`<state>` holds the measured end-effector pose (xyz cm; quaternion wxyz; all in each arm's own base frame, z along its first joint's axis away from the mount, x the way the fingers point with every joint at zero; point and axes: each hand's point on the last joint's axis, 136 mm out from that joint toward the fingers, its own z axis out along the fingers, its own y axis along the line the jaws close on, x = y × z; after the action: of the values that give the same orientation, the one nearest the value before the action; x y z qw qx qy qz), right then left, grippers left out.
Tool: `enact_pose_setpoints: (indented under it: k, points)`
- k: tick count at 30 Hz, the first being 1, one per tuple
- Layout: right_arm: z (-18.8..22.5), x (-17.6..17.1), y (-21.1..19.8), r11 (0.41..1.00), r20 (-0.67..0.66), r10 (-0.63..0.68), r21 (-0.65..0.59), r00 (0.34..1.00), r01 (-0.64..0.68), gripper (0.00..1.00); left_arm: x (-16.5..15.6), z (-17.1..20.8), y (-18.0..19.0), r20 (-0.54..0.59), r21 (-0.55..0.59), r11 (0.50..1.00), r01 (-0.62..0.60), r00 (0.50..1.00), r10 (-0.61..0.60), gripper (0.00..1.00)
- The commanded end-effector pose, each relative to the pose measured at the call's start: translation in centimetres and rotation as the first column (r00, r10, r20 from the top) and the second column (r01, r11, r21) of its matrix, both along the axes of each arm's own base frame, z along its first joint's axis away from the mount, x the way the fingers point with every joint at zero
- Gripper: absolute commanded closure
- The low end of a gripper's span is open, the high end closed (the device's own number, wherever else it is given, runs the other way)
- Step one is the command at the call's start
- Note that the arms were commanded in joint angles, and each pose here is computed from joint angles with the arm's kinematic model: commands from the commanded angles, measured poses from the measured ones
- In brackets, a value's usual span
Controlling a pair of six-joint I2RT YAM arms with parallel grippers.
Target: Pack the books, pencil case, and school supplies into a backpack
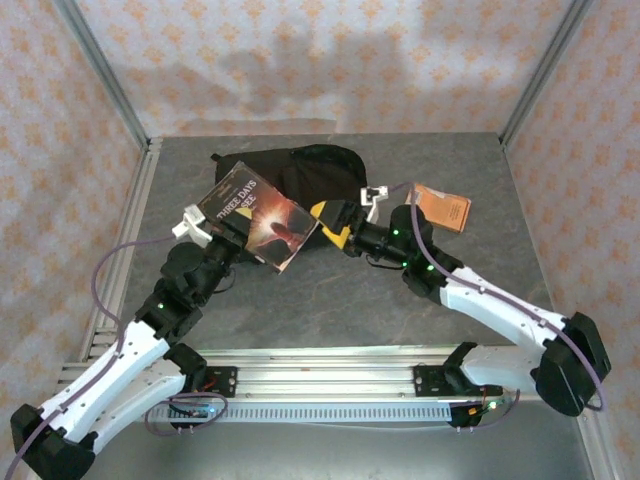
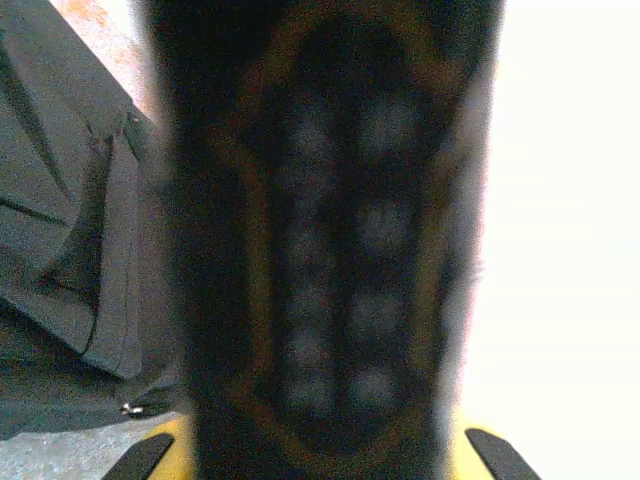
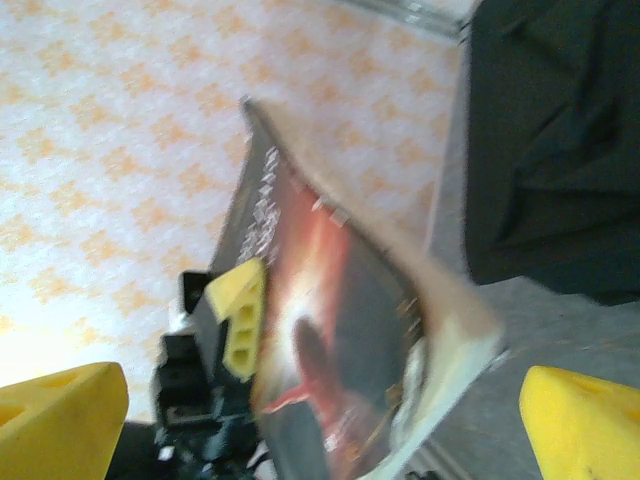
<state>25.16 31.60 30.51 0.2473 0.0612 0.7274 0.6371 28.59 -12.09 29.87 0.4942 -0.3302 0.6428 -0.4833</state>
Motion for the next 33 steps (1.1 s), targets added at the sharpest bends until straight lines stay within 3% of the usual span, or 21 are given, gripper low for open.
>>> enact_pose_setpoints:
  k: [1, 12, 20, 23, 30, 33]
  points:
    - [5.0, -0.3, 2.0, 0.984, 0.072, 0.027, 0.174, 0.997, -0.039, 0.00, 0.4, 6.1, 1.3, 0.136, -0.201, 0.978, -0.059, 0.987, 0.087, 1.00]
    - [2.5, 1.0, 4.0, 0.987, 0.014, 0.001, 0.163, 1.000, -0.003, 0.03, 0.1, 7.4, 1.6, 0.144, -0.190, 0.979, -0.068, 0.985, 0.097, 1.00]
    - [4.2, 0.4, 7.0, 0.962, 0.020, 0.076, 0.262, 0.997, -0.079, 0.20, 0.5, 6.4, 0.9, 0.119, -0.212, 0.976, -0.049, 0.990, 0.076, 1.00]
    - [3.7, 0.6, 7.7, 0.966, 0.018, 0.082, 0.245, 0.996, -0.084, 0.19, 0.4, 6.6, 1.0, 0.119, -0.193, 0.979, -0.056, 0.990, 0.080, 1.00]
    - [-0.4, 1.1, 5.6, 0.999, 0.025, -0.029, 0.019, 0.999, 0.028, 0.07, -0.6, 8.1, 2.4, 0.141, -0.135, 0.985, -0.103, 0.982, 0.122, 1.00]
    - [-0.8, 0.9, 5.2, 0.999, 0.037, -0.034, -0.009, 0.999, 0.034, 0.05, -0.5, 8.1, 2.3, 0.140, -0.134, 0.986, -0.100, 0.983, 0.118, 1.00]
